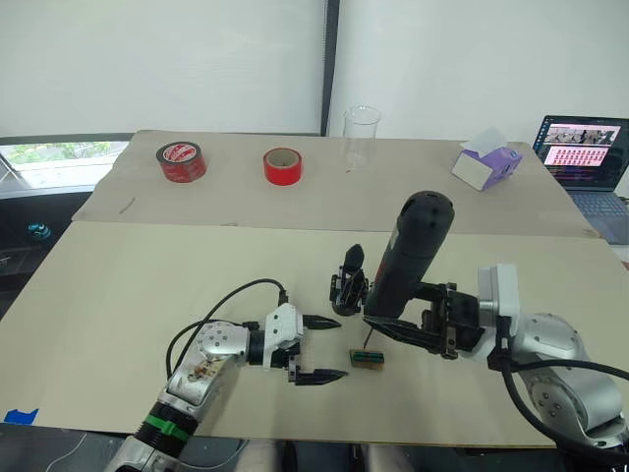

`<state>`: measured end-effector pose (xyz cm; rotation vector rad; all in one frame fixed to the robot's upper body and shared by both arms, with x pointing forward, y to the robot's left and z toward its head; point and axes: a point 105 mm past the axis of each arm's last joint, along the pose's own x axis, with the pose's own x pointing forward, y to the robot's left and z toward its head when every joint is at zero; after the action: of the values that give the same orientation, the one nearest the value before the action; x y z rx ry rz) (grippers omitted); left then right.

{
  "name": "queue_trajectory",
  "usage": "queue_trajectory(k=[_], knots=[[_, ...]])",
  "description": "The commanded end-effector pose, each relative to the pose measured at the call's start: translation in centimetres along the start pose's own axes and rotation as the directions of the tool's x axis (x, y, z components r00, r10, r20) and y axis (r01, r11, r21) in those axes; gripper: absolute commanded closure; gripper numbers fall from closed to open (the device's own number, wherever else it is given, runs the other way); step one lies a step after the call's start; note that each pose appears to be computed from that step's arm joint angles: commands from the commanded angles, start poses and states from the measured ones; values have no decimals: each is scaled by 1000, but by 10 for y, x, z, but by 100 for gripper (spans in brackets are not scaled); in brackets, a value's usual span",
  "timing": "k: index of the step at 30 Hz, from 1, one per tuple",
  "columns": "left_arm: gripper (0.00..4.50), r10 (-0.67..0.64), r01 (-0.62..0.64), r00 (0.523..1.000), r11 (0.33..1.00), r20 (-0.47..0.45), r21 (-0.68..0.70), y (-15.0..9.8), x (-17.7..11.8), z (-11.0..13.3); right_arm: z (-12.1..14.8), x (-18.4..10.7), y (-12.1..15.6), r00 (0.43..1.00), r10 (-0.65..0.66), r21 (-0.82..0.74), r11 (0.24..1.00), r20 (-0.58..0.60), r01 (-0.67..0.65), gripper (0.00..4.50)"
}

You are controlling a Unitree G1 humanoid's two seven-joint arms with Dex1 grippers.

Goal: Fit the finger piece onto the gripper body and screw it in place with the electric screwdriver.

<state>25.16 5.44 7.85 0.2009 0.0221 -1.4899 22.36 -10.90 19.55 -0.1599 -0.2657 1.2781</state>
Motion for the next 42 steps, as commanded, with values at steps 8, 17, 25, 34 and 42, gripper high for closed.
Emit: queue_trajectory(k=[8, 17, 25, 34, 42], knots=[[5, -41, 35, 990, 998, 137, 43, -3, -24, 48, 53, 0, -6, 995, -15, -105, 994, 94, 25, 257], [5, 26, -32, 985, 999, 172, 32, 15, -44, 78, 70, 1, -11, 993, -36, -125, 991, 111, 50, 257], [5, 183, -183, 983, 981, -5, 65, 53, -49, 46, 69, -2, -13, 994, -50, -129, 990, 94, 62, 257], [5, 207, -198, 974, 975, -89, 96, 73, -11, 12, 65, -5, -16, 995, -63, -133, 988, 78, 73, 257], [5, 207, -199, 975, 975, -80, 103, 81, 25, 7, 62, -9, -15, 995, -76, -140, 987, 63, 84, 257]])
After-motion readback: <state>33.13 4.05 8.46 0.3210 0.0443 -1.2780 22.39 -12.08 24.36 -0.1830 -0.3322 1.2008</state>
